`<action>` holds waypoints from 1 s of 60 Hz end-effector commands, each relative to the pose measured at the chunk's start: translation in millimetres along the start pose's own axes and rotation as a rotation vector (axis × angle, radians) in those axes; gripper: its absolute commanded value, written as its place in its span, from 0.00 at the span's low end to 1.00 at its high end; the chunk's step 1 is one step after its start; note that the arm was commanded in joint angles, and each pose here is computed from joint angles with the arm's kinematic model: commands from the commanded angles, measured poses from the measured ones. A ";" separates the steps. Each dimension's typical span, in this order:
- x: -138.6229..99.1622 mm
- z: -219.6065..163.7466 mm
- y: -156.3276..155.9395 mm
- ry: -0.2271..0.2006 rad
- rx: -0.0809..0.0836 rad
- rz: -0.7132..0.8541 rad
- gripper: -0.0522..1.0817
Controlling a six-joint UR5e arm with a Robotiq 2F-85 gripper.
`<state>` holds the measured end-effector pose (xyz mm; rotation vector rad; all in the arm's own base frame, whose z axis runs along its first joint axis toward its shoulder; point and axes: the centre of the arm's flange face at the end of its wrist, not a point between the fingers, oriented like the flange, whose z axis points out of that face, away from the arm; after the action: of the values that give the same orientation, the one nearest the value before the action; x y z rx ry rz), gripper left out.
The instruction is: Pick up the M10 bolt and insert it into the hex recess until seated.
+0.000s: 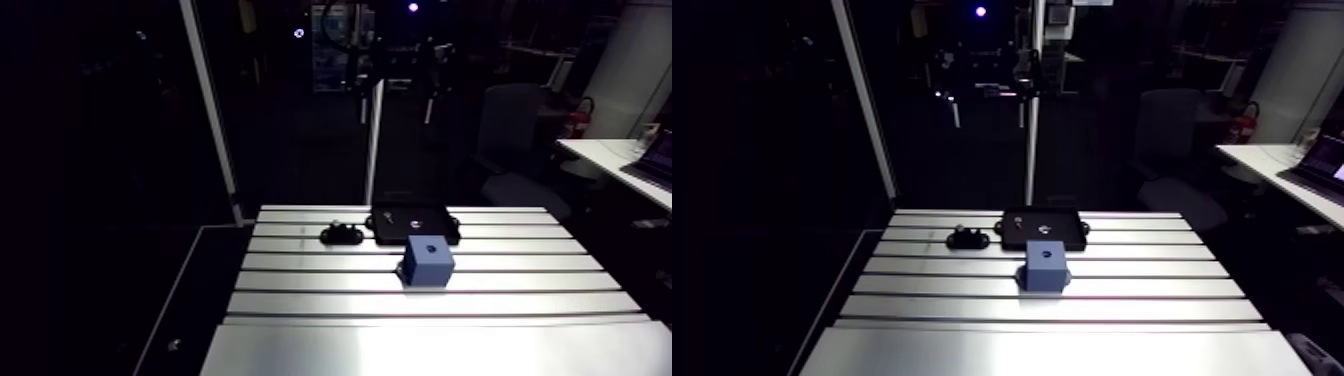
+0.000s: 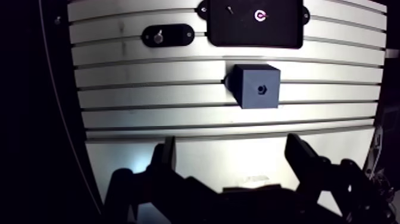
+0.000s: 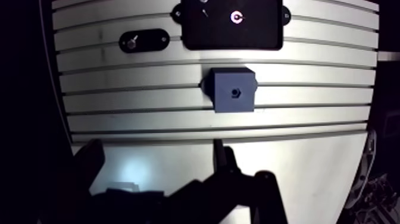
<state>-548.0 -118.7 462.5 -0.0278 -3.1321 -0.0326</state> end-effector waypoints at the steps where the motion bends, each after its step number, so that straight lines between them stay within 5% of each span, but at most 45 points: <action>1: -4.9 -10.9 -36.8 -0.033 0.001 -0.079 0.05; 50: -5.7 0.9 -36.8 -0.041 0.000 -0.070 0.05; 60: 0.6 15.2 -37.9 0.004 0.004 -0.062 0.05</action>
<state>-544.4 -155.6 461.4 0.0810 -3.1616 -0.0321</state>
